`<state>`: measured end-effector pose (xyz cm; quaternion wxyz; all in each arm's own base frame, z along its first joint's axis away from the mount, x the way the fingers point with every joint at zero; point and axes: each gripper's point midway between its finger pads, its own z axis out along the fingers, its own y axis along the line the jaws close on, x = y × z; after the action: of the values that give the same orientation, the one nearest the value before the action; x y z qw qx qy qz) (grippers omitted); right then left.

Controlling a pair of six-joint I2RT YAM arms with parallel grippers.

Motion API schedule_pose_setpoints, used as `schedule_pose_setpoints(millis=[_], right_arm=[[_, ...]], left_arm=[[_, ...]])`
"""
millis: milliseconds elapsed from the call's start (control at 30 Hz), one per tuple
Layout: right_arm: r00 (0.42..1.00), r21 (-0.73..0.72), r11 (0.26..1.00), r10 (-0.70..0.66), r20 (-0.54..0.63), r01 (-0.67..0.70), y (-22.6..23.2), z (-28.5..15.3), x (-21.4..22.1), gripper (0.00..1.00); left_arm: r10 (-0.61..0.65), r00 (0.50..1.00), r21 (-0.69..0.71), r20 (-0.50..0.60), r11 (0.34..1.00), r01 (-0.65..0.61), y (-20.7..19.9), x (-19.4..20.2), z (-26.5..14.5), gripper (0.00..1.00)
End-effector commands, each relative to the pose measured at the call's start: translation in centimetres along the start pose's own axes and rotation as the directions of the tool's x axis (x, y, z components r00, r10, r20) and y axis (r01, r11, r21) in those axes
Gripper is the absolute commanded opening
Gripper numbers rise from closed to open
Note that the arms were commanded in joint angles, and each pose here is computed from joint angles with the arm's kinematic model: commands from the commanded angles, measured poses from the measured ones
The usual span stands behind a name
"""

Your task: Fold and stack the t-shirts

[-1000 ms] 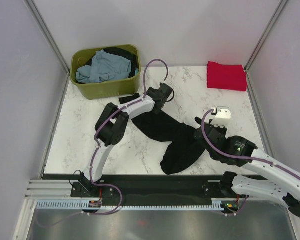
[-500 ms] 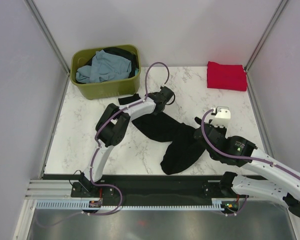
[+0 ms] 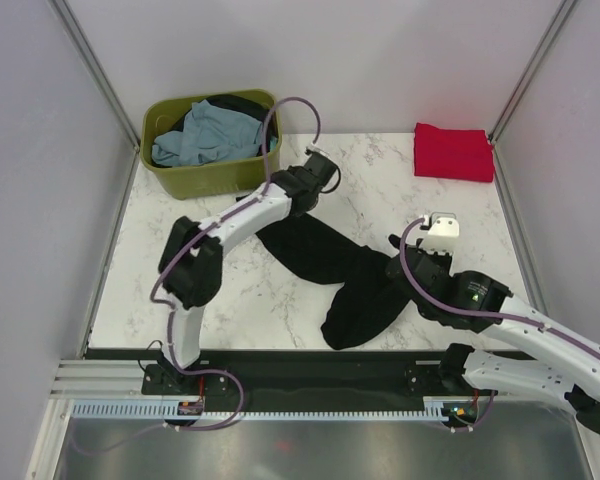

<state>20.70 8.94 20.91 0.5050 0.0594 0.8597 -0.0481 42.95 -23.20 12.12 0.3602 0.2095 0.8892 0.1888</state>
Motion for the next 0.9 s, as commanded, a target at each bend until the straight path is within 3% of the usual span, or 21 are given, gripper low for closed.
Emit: schedule_pose_setpoints(millis=[0, 67, 100, 200, 233, 367, 467, 533, 667, 767, 867], right_arm=[[0.992, -0.023, 0.996, 0.088, 0.090, -0.086, -0.6, -1.8, -4.3, 0.00], [0.984, -0.051, 0.992, 0.123, 0.132, -0.118, -1.3, -2.9, -6.3, 0.00], [0.974, -0.076, 0.987, 0.156, 0.163, -0.145, -1.6, -3.9, -8.0, 0.00], [0.950, -0.128, 0.979, 0.186, 0.253, -0.157, -3.3, -6.2, -11.7, 0.00], [0.938, -0.148, 0.975, 0.204, 0.279, -0.168, -3.5, -6.9, -12.9, 0.00], [0.902, -0.165, 0.974, 0.208, 0.379, -0.155, -6.1, -9.8, -17.2, 0.00], [0.860, -0.257, 0.950, 0.278, 0.427, -0.179, -7.1, -12.6, -20.5, 0.00], [0.824, -0.324, 0.928, 0.324, 0.465, -0.182, -8.1, -14.6, -22.5, 0.00], [0.740, -0.437, 0.877, 0.428, 0.519, -0.200, -11.1, -18.3, -24.9, 0.00], [0.708, -0.437, 0.880, 0.428, 0.562, -0.185, -12.4, -19.9, -26.8, 0.00], [0.728, -0.350, 0.925, 0.341, 0.595, -0.147, -11.9, -19.5, -28.4, 0.00]], left_arm=[[-0.271, 0.947, 0.001, 0.173, 0.962, 0.275, 8.1, -3.5, -9.9, 0.02], [-0.334, 0.922, 0.015, 0.197, 0.941, 0.338, 10.0, -2.9, -12.5, 0.02], [-0.393, 0.882, 0.046, 0.259, 0.917, 0.395, 12.5, -3.2, -15.8, 0.02], [-0.455, 0.827, 0.068, 0.330, 0.886, 0.460, 16.2, -2.4, -20.1, 0.02], [-0.488, 0.786, 0.090, 0.378, 0.865, 0.494, 18.5, -1.9, -22.8, 0.02], [-0.549, 0.679, 0.145, 0.488, 0.818, 0.557, 23.6, -0.6, -29.0, 0.02], [-0.578, 0.610, 0.186, 0.542, 0.790, 0.584, 26.4, 0.6, -32.5, 0.02], [-0.579, 0.591, 0.210, 0.562, 0.791, 0.575, 27.2, 1.2, -33.8, 0.02], [-0.600, 0.503, 0.257, 0.623, 0.763, 0.593, 30.1, 2.9, -37.5, 0.02], [-0.597, 0.463, 0.267, 0.654, 0.756, 0.598, 31.7, 3.1, -39.4, 0.02], [-0.585, 0.464, 0.269, 0.665, 0.767, 0.582, 31.9, 2.0, -39.9, 0.02]])
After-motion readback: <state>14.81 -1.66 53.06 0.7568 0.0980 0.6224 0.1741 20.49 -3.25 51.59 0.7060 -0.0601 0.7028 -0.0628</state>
